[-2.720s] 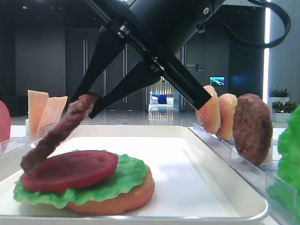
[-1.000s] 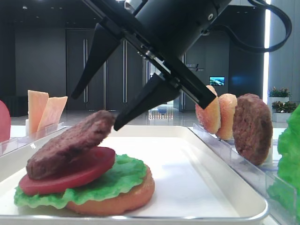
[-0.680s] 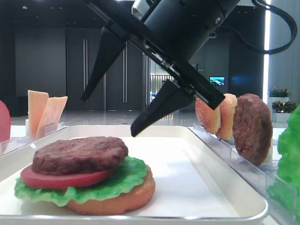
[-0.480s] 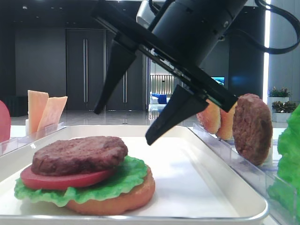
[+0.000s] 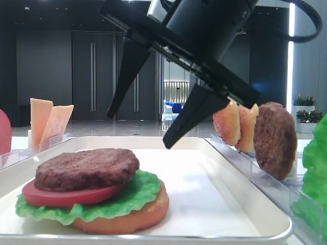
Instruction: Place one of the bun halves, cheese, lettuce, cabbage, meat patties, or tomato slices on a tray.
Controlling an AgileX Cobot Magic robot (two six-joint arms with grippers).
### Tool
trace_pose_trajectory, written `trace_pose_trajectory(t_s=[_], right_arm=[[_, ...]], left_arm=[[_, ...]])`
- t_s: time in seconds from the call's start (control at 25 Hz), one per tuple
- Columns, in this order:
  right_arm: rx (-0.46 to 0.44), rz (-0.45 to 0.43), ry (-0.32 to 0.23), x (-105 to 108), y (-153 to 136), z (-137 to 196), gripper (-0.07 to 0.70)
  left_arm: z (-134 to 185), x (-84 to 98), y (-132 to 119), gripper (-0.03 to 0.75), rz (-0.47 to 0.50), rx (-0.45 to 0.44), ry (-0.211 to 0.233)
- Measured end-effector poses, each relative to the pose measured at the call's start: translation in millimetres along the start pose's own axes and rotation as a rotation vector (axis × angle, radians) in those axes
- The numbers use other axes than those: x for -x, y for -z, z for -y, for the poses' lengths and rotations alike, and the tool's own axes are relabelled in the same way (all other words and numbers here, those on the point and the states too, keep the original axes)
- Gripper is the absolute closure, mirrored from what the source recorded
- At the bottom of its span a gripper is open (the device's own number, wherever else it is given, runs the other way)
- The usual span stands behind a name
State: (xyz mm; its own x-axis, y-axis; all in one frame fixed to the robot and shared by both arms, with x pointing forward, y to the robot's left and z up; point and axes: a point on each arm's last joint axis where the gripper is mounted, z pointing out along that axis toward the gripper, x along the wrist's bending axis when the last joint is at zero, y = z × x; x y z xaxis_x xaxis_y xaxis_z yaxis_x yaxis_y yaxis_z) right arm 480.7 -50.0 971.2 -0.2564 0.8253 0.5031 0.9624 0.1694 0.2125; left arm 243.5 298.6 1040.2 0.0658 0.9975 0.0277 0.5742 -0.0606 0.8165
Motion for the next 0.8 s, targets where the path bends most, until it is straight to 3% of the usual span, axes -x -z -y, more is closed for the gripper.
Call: trace_pose_trajectory(t_s=[0.8], right_arm=[[-0.115, 0.316, 0.106, -29, 71, -36, 0.174]], left_arm=[[0, 0.0, 0, 0.057, 0.000, 0.000, 0.000]])
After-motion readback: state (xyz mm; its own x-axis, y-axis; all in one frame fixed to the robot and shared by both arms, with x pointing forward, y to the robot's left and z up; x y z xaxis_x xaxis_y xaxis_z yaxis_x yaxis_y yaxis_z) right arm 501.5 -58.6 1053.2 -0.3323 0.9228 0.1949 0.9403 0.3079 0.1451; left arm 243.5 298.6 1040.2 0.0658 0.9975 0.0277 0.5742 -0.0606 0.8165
